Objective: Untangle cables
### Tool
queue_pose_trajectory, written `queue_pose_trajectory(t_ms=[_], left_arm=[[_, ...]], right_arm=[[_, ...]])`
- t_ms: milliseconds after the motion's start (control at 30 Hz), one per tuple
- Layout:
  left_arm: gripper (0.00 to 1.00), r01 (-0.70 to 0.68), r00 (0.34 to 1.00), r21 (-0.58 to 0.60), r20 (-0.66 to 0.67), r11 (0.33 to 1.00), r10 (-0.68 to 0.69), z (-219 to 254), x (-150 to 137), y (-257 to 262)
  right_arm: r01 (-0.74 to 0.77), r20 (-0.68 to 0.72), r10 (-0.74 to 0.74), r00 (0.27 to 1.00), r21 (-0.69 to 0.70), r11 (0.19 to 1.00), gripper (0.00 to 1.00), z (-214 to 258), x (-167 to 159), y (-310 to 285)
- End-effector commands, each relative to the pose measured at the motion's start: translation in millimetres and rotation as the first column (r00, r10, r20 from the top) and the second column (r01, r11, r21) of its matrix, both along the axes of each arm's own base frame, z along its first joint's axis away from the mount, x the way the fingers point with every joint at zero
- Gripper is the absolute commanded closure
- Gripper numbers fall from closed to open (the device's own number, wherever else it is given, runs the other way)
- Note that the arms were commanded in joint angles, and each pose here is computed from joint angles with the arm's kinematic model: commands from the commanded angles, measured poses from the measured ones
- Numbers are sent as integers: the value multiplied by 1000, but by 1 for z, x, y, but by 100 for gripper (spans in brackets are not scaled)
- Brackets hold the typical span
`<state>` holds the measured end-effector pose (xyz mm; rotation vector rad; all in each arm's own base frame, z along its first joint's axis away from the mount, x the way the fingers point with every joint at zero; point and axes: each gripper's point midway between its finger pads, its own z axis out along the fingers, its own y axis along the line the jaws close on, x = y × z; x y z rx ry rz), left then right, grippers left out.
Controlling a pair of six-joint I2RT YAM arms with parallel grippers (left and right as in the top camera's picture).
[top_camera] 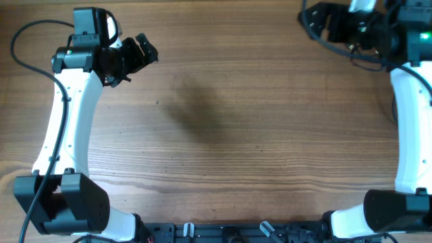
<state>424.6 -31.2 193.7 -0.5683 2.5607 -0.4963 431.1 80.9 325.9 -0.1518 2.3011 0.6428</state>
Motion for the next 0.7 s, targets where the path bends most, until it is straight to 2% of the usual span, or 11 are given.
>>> queue_pose_trajectory(t_ms=[0, 367, 533, 667], left_arm=[[0, -3, 1000, 8, -3, 1000, 3, -2, 2, 1], [0, -3, 1000, 8, -3, 1000, 3, -2, 2, 1], [0, -3, 1000, 8, -3, 1000, 3, -2, 2, 1], [0, -3, 1000, 8, -3, 1000, 3, -2, 2, 1]], right_arm=[[-32, 11, 33, 999, -85, 996, 0, -3, -5, 20], [-54, -1, 55, 999, -90, 994, 0, 0, -17, 32], [25, -23, -25, 999, -5, 1000, 0, 26, -45, 29], [48, -88, -49, 995, -16, 999, 1, 27, -78, 23]])
